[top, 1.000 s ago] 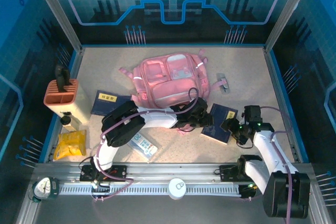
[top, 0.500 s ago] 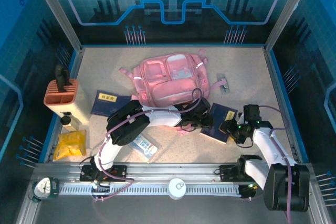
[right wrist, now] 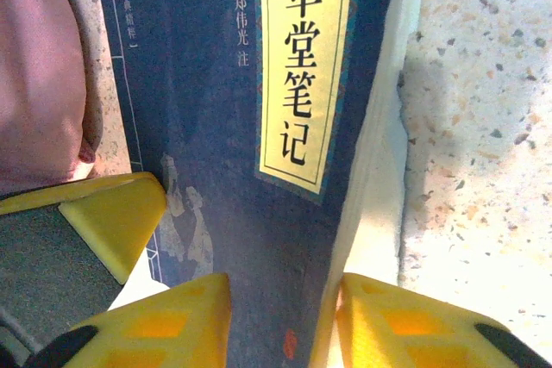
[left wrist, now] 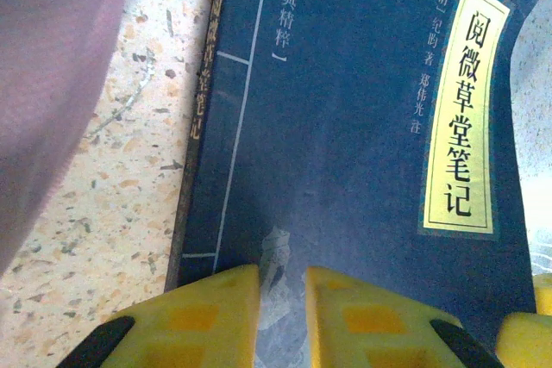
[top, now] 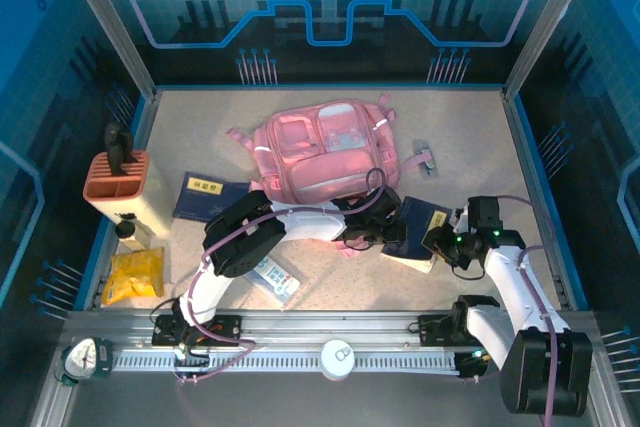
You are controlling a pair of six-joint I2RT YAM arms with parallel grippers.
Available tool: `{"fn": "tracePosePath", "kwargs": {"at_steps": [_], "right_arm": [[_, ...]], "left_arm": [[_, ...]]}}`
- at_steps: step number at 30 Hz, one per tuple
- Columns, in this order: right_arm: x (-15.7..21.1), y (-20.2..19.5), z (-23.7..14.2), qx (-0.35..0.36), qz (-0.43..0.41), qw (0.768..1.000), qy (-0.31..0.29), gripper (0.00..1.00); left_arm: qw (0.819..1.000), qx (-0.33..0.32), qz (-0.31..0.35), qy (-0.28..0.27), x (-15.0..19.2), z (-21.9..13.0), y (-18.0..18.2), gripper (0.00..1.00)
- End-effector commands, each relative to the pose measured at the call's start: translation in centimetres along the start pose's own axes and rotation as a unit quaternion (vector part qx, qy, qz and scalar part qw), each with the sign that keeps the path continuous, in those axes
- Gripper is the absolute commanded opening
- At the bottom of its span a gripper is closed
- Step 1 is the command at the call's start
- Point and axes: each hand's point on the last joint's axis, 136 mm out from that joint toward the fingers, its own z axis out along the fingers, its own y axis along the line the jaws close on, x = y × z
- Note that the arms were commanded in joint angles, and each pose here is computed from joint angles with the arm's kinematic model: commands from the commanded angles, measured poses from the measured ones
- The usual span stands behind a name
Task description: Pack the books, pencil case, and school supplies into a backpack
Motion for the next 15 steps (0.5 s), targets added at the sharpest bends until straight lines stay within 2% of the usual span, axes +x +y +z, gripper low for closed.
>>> {"fn": "tracePosePath", "kwargs": {"at_steps": [1,15], "right_arm": [[-0.46,0.92,-0.91,-0.016,-0.007,1.0,-0.005,0.32],[-0.55,0.82,-1.49,-0.009,-0.008,1.0,-0.012,0.21]], "left_arm": [[0.999,-0.042,0.002,0.022,1.14,1.07,2.57,0.22],[0.999,-0.045,0.003,0.024,1.17,1.16,2.69,0.22]]}}
